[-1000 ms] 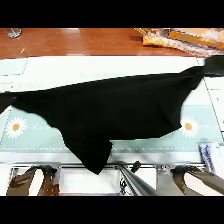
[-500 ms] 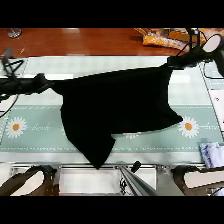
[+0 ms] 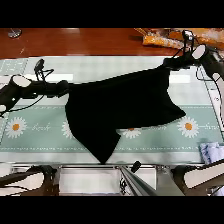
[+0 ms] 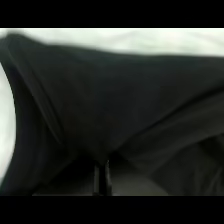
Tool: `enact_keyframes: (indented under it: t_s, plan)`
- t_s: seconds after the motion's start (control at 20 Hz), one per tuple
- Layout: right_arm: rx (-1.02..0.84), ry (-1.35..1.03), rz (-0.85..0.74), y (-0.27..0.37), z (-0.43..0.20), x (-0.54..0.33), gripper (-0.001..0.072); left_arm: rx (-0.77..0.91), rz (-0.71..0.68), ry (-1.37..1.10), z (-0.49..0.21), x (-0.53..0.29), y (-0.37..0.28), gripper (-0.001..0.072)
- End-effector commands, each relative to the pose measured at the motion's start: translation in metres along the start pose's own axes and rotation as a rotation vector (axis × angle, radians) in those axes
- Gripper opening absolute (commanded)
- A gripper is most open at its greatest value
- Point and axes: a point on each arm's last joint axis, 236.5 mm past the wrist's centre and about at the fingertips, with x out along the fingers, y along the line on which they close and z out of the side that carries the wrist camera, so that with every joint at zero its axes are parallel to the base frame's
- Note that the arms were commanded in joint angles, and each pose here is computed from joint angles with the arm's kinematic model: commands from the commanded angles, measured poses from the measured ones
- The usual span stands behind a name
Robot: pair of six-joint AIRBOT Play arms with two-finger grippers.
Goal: Fold the shirts.
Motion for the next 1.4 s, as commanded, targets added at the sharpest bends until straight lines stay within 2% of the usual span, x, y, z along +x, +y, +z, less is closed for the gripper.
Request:
enact_keyframes:
  t_s: [0.0, 0.05, 0.1, 0.15, 0.2, 0.3, 0.45, 0.5, 0.55, 0.6, 0.75, 0.95, 1.35]
  plan:
    - [-0.021, 0.007, 0.001, 0.003, 0.001, -0.016, 0.0204, -0.048, -0.029, 0.093, -0.016, 0.0, -0.005, 0.0291]
    - [-0.068, -0.003, -0.021, 0.001, 0.005, -0.031, 0.0301, -0.054, -0.045, 0.125, -0.016, -0.009, -0.006, 0.038]
    - [-0.127, -0.007, -0.061, -0.005, 0.009, -0.048, 0.0375, -0.063, -0.064, 0.165, -0.017, -0.021, -0.006, 0.0396]
    - [-0.195, -0.006, -0.13, -0.018, 0.011, -0.068, 0.0417, -0.076, -0.085, 0.21, -0.019, -0.037, -0.005, 0.0396]
    - [-0.253, 0.004, -0.216, -0.035, 0.013, -0.088, 0.0439, -0.089, -0.104, 0.253, -0.022, -0.052, -0.004, 0.0396]
    - [-0.257, 0.001, -0.346, -0.066, 0.016, -0.127, 0.044, -0.112, -0.119, 0.288, -0.027, -0.079, 0.003, 0.0396]
    - [-0.18, 0.096, -0.394, -0.097, -0.01, -0.161, 0.0442, -0.073, -0.051, 0.326, -0.049, -0.102, 0.014, 0.0396]
    - [-0.131, 0.147, -0.381, -0.105, -0.025, -0.165, 0.0482, -0.062, -0.022, 0.337, -0.062, -0.105, 0.019, 0.0398]
    - [-0.075, 0.201, -0.347, -0.111, -0.041, -0.167, 0.0497, -0.073, -0.02, 0.351, -0.077, -0.106, 0.021, 0.0467]
    - [-0.031, 0.242, -0.308, -0.115, -0.056, -0.167, 0.0497, -0.091, -0.02, 0.374, -0.095, -0.105, 0.023, 0.0622]
    - [0.099, 0.352, -0.214, -0.127, -0.098, -0.164, 0.0496, -0.148, -0.013, 0.439, -0.156, -0.092, 0.037, 0.0626]
    - [0.157, 0.409, -0.177, -0.135, -0.125, -0.158, 0.0494, -0.214, 0.003, 0.496, -0.206, -0.075, 0.055, 0.0609]
    - [0.156, 0.374, -0.167, -0.134, -0.119, -0.152, 0.0478, -0.373, -0.1, 0.348, -0.202, -0.036, 0.042, 0.059]
